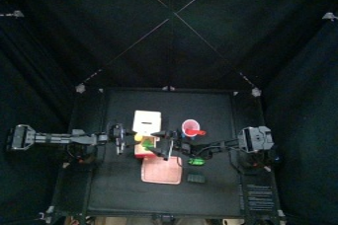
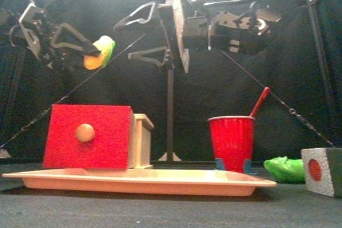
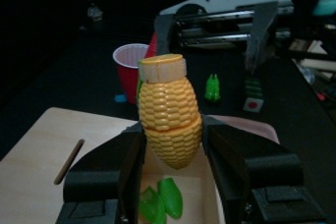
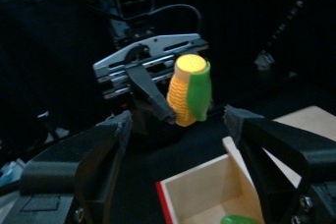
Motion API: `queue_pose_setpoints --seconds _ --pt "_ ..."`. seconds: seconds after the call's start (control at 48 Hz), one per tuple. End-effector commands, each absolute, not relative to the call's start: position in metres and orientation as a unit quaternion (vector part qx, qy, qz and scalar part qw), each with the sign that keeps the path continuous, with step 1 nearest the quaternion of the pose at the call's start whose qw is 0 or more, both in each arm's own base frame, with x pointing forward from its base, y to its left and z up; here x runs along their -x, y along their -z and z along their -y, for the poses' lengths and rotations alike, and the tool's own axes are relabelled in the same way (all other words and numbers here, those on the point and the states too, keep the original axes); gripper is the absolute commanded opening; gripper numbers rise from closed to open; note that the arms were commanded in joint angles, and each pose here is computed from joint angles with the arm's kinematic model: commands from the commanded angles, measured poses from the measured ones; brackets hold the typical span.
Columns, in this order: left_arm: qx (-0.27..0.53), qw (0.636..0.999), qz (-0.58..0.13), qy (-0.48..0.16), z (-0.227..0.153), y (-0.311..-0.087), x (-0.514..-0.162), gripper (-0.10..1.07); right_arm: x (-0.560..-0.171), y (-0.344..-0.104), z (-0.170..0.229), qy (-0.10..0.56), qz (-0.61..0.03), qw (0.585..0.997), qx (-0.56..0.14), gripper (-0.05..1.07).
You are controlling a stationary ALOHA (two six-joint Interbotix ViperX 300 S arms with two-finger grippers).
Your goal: Remove corn husk
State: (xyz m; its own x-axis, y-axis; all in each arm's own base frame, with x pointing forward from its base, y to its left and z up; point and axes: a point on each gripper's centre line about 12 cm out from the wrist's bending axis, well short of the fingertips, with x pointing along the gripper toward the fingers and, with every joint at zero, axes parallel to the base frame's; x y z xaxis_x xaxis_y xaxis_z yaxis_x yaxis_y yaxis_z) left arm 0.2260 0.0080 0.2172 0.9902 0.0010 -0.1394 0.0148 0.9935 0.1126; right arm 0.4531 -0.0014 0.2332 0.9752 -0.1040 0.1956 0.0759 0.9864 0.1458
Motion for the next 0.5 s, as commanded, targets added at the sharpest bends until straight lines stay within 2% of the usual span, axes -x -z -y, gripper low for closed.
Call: queue_pose_setpoints --seconds 0.0,0.167,0.479 --pt "-0.099 0.993 -0.045 0.056 0.01 -0.223 -0.228 0.63 -0.45 -0.259 -0.005 0.012 0.134 0.99 -0.04 1.04" --pt "-0.139 0.985 -0.017 0.101 0.024 -0.224 -0.227 0.62 -0.454 -0.256 -0.008 0.0 0.131 0.991 -0.023 1.04" --pt "-0.139 0.984 -0.018 0.106 0.025 -0.223 -0.232 0.62 -0.464 -0.263 -0.008 -0.004 0.145 0.989 -0.015 1.04"
